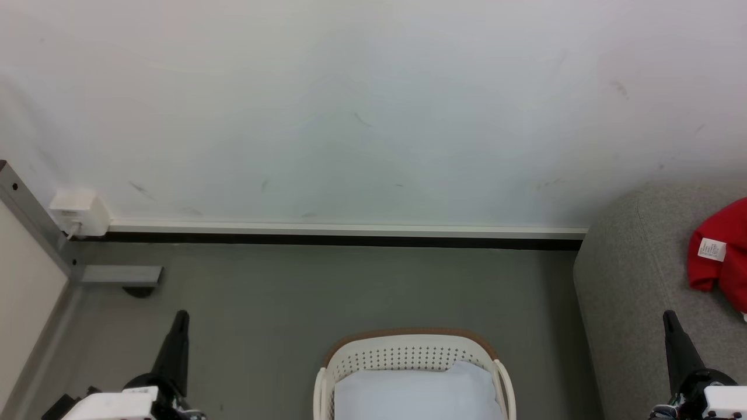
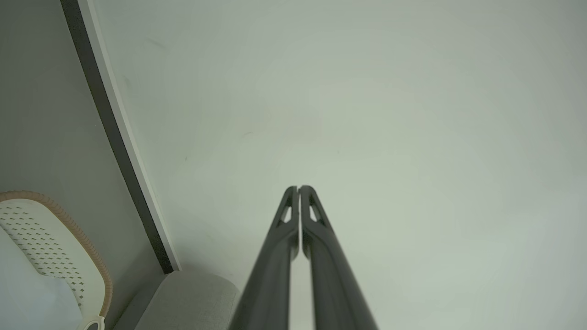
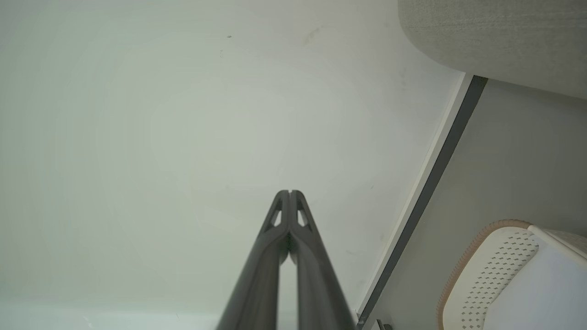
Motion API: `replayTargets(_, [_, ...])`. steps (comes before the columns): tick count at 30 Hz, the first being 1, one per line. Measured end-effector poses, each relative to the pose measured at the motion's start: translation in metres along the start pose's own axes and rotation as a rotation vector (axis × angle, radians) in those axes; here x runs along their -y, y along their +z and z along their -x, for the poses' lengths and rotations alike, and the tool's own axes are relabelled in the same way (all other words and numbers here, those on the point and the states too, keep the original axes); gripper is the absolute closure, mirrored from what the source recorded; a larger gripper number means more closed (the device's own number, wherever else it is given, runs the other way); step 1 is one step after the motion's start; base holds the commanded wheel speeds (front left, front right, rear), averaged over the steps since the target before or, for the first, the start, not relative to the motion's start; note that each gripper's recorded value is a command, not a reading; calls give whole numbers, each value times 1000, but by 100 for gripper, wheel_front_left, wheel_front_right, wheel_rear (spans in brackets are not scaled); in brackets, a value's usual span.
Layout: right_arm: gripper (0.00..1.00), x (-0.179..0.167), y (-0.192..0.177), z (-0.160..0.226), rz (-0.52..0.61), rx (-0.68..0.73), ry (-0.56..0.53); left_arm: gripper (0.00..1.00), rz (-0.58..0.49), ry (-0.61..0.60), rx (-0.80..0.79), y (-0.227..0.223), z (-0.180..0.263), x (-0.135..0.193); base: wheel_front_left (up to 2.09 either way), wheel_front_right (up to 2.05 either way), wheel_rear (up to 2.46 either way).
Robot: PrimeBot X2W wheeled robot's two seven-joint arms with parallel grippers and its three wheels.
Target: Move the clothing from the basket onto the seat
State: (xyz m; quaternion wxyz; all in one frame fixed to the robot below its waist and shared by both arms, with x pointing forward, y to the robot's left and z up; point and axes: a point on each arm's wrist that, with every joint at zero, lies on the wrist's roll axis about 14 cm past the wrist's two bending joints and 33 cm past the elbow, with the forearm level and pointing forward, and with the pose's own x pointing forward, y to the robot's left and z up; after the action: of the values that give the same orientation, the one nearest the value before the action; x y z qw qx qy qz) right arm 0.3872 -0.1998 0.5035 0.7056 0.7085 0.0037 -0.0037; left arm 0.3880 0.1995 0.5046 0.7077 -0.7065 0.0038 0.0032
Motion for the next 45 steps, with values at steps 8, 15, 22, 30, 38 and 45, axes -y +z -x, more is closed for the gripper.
replayTargets(8, [100,0,0,0,0,0,0,100,0,0,0,0,0,0,0,0,0])
replayTargets(15, [100,0,0,0,0,0,0,100,0,0,0,0,0,0,0,0,0])
replayTargets(22, [100,0,0,0,0,0,0,100,0,0,0,0,0,0,0,0,0])
replayTargets(30, [100,0,0,0,0,0,0,100,0,0,0,0,0,0,0,0,0])
replayTargets(38, [100,0,0,0,0,0,0,100,0,0,0,0,0,0,0,0,0])
replayTargets(45, [100,0,0,0,0,0,0,100,0,0,0,0,0,0,0,0,0])
